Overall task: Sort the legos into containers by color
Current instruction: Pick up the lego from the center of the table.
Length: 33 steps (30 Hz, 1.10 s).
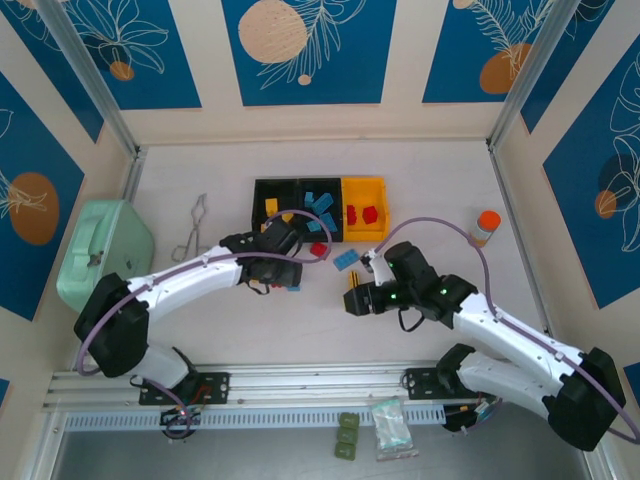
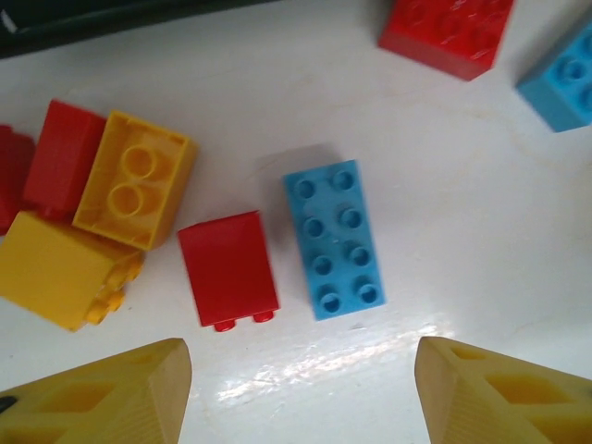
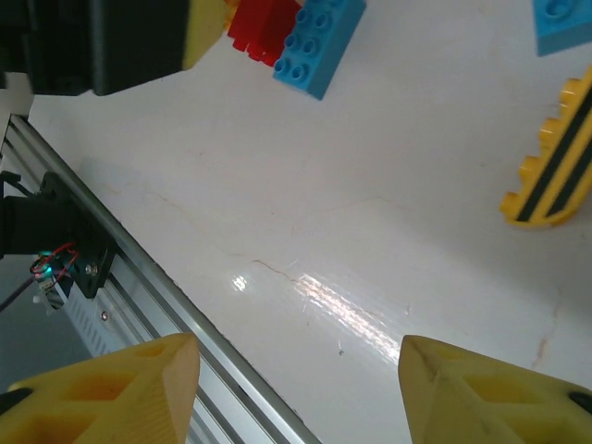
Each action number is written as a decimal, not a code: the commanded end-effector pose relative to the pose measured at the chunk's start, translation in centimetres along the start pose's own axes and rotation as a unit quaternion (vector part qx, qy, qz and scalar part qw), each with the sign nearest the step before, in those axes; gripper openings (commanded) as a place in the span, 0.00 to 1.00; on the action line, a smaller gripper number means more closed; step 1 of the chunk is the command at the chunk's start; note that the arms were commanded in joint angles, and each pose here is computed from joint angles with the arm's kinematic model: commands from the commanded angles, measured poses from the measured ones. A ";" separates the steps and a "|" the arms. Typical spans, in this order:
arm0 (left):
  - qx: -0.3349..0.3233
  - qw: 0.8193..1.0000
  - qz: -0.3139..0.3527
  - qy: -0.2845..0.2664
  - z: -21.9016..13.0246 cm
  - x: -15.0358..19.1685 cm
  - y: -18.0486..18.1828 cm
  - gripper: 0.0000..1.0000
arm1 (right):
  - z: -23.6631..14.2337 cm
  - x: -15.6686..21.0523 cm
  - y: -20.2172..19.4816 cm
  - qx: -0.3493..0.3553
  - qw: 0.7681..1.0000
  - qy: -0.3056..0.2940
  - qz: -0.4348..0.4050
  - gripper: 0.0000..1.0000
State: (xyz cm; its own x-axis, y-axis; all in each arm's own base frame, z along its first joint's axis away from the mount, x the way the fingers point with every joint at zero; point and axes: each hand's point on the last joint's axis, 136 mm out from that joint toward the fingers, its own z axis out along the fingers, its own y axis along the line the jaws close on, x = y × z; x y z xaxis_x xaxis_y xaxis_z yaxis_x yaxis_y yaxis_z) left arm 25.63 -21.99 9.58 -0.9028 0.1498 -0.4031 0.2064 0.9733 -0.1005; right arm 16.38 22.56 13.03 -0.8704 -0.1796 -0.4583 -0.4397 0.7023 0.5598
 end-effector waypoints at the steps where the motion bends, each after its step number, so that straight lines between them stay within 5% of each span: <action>1: -0.011 0.999 -0.031 -0.027 0.5 -1.0 0.6 0.65 | -0.1 -1.4 1.1 0.001 0.999 -0.015 -0.032 0.59; 16: -0.068 0.996 -0.055 0.013 5.7 0.1 3.2 0.60 | -0.5 -0.9 0.6 0.011 0.999 -0.022 -0.026 0.59; 19: -0.068 0.996 -0.056 0.020 6.3 0.3 3.1 0.54 | -0.5 -1.2 0.6 0.011 0.999 -0.023 -0.027 0.59; 24: -0.062 0.996 -0.057 0.029 6.7 0.6 3.0 0.27 | -0.6 -1.7 0.8 0.010 0.999 -0.027 -0.030 0.59; 33: -0.042 0.998 -0.047 0.015 3.8 -1.1 2.1 0.22 | -0.9 -2.0 0.2 0.014 0.999 -0.036 -0.024 0.58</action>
State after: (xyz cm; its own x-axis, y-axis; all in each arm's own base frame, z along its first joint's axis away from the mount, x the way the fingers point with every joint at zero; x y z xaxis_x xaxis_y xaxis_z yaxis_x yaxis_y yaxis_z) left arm 28.34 -20.45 4.00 -0.9318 0.0584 -0.3582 0.0717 0.9971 -0.0240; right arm 17.46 22.51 13.75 -0.8459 -0.1645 -0.5073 -0.4545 0.7201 0.5243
